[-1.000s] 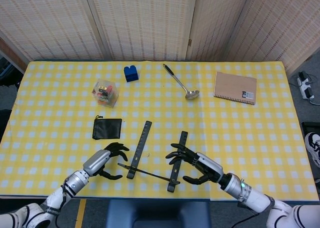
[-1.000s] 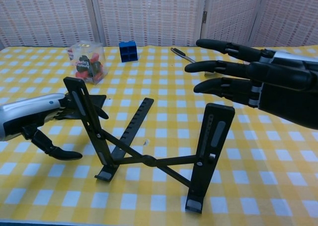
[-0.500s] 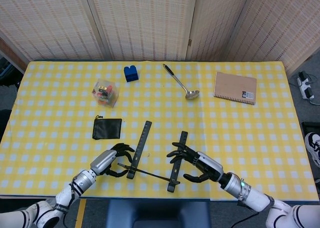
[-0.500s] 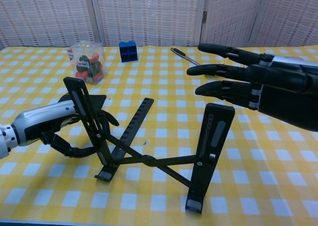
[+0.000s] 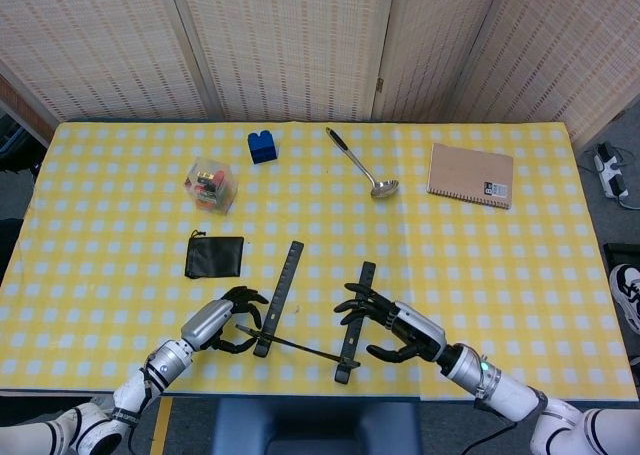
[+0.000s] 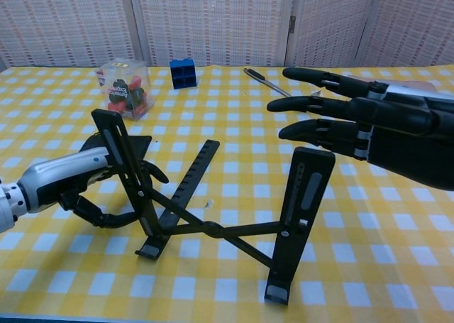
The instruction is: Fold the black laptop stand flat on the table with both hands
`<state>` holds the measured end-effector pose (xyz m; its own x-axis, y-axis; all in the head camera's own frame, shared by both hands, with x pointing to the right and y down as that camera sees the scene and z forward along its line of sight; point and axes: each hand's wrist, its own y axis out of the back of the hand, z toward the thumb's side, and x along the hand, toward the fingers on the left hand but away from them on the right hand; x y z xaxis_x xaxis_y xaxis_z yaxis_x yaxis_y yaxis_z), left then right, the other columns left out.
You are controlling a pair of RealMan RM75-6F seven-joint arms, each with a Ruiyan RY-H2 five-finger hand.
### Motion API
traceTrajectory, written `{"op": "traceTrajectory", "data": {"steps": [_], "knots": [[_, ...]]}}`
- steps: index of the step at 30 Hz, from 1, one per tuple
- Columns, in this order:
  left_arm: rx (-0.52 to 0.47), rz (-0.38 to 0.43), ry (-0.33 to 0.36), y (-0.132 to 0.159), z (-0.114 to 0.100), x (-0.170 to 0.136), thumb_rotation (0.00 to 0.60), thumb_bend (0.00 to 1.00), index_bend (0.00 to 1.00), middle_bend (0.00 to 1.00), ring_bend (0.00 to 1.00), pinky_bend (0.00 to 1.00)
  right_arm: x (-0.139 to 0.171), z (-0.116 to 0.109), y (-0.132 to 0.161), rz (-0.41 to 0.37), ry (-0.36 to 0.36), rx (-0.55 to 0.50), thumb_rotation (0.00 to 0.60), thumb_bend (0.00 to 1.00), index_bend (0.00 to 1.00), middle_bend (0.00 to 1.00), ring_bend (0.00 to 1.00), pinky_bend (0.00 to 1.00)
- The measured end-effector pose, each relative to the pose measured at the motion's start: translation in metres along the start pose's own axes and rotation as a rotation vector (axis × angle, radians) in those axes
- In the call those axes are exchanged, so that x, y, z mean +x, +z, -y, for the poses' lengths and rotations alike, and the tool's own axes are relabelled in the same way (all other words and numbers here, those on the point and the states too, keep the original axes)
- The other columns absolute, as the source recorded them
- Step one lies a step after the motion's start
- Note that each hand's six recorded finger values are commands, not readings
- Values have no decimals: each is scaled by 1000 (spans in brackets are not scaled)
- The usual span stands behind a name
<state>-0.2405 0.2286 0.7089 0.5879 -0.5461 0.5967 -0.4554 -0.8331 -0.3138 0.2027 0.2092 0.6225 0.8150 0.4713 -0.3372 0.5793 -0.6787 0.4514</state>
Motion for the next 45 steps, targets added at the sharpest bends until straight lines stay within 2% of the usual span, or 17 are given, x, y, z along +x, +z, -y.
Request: {"op": "traceTrajectory", "data": {"steps": [24, 33, 35, 37, 39, 41, 45], "knots": [[-15, -9, 0, -3, 7, -2, 600, 455, 619, 290, 153, 22, 2, -5, -4, 5, -14, -11, 503, 386, 33, 211, 245, 20], [-20, -27, 43, -7, -4, -4, 600, 470, 642, 306, 163, 31, 1, -6, -3, 2, -13, -9, 504, 385, 33, 211, 244, 20], [-23, -31, 51, -7, -6, -5, 600, 470, 610, 306, 155, 27, 1, -7, -3, 3, -14, -5, 507, 385, 33, 211, 244, 20], [-25, -34, 51, -8, -7, -6, 600, 467, 505, 305, 133, 19, 0, -7, -4, 4, -14, 3, 505, 385, 33, 211, 244, 20], [-27, -37, 47, -8, -7, -8, 600, 464, 350, 286, 102, 10, 0, -7, -5, 8, -15, 18, 504, 386, 33, 211, 243, 20], [-32, -40, 37, -8, -7, -9, 600, 463, 260, 262, 82, 4, -1, -7, -6, 14, -13, 35, 503, 385, 33, 198, 228, 20], [-33, -34, 29, -5, -8, -11, 600, 462, 181, 223, 51, 0, 0, -5, -10, 42, -2, 102, 503, 385, 1, 127, 167, 1]]}}
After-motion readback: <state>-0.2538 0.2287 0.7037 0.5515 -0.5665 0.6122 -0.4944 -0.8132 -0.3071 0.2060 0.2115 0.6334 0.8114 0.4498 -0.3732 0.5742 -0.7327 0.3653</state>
